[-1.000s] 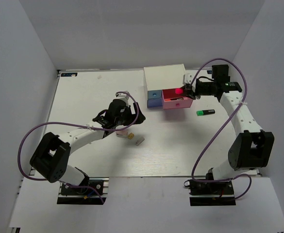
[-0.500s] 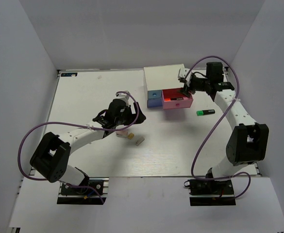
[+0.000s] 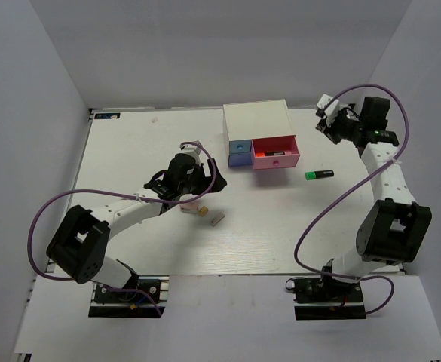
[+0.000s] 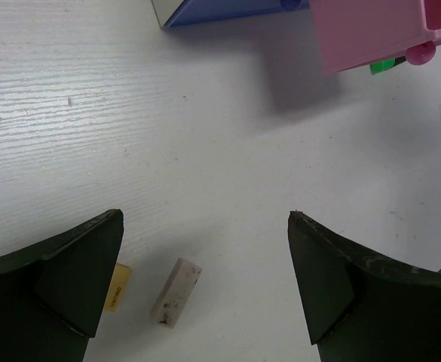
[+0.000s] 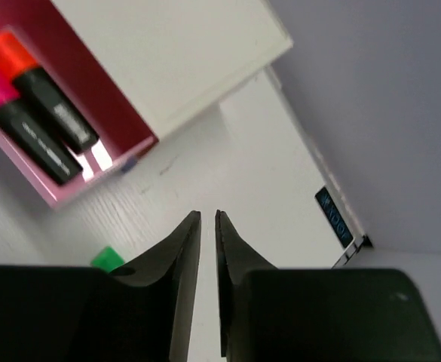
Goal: Sort the stationery into containers
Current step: Pick up the pen from the center of the board.
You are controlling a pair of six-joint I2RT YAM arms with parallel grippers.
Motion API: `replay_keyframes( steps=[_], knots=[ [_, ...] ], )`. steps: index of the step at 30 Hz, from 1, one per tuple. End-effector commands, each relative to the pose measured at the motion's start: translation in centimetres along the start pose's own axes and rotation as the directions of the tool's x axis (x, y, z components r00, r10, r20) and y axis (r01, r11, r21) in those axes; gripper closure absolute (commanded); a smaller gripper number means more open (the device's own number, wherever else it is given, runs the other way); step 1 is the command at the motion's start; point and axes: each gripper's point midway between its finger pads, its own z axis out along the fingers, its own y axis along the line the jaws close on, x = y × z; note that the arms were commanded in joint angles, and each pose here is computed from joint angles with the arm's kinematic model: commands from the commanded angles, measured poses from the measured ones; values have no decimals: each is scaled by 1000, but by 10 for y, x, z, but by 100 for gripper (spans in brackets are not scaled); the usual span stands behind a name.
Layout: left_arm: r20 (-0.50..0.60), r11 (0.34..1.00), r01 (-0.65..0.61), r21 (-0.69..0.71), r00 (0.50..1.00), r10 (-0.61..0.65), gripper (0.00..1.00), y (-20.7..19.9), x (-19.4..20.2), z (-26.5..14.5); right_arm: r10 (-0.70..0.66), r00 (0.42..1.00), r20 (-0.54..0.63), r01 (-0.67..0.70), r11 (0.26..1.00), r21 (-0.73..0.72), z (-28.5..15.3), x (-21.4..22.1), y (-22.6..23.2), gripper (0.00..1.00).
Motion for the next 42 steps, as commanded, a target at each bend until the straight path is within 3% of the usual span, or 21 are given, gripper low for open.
replay_keyframes(
  steps=[1,2,3,6,7,11,28,31,34,37,38,42],
  knots=[
    [7,1000,2,12,1000,-2,0,-2,-3,0,45,993,-112,-56,993,-101,-7,43,18,79],
    [8,1000,2,12,1000,-2,0,-2,-3,0,3,991,-133,-24,988,-153,-9,54,28,73],
    [8,1000,2,12,1000,-2,0,-2,-3,0,-1,988,-157,-27,984,-176,-12,64,35,53],
    [-6,1000,2,15,1000,-2,0,-1,1,2,-57,967,-248,-35,936,-351,-14,108,74,19],
    [-6,1000,3,15,1000,-2,0,-1,1,2,-76,962,-261,-35,918,-395,-17,116,85,15],
    [-12,1000,3,23,1000,-2,0,-3,1,4,-136,947,-292,-19,881,-472,-13,149,100,13],
    [-22,1000,4,4,1000,-3,0,0,3,1,-263,904,-337,27,822,-569,32,212,80,13],
    [-22,1000,4,4,1000,-3,1,0,3,1,-266,902,-339,15,806,-592,35,217,86,14],
    [-22,1000,4,4,1000,-3,1,0,3,1,-251,903,-348,-14,794,-608,36,224,95,22],
    [-30,1000,4,-2,1000,-4,1,2,6,3,-225,905,-361,-56,777,-627,33,226,101,49],
    [-22,1000,4,4,1000,-3,1,-1,2,3,-211,907,-363,-76,768,-636,31,223,104,63],
    [-22,1000,4,4,1000,-3,1,-1,2,3,-182,905,-384,-125,749,-650,18,220,113,83]
  ],
)
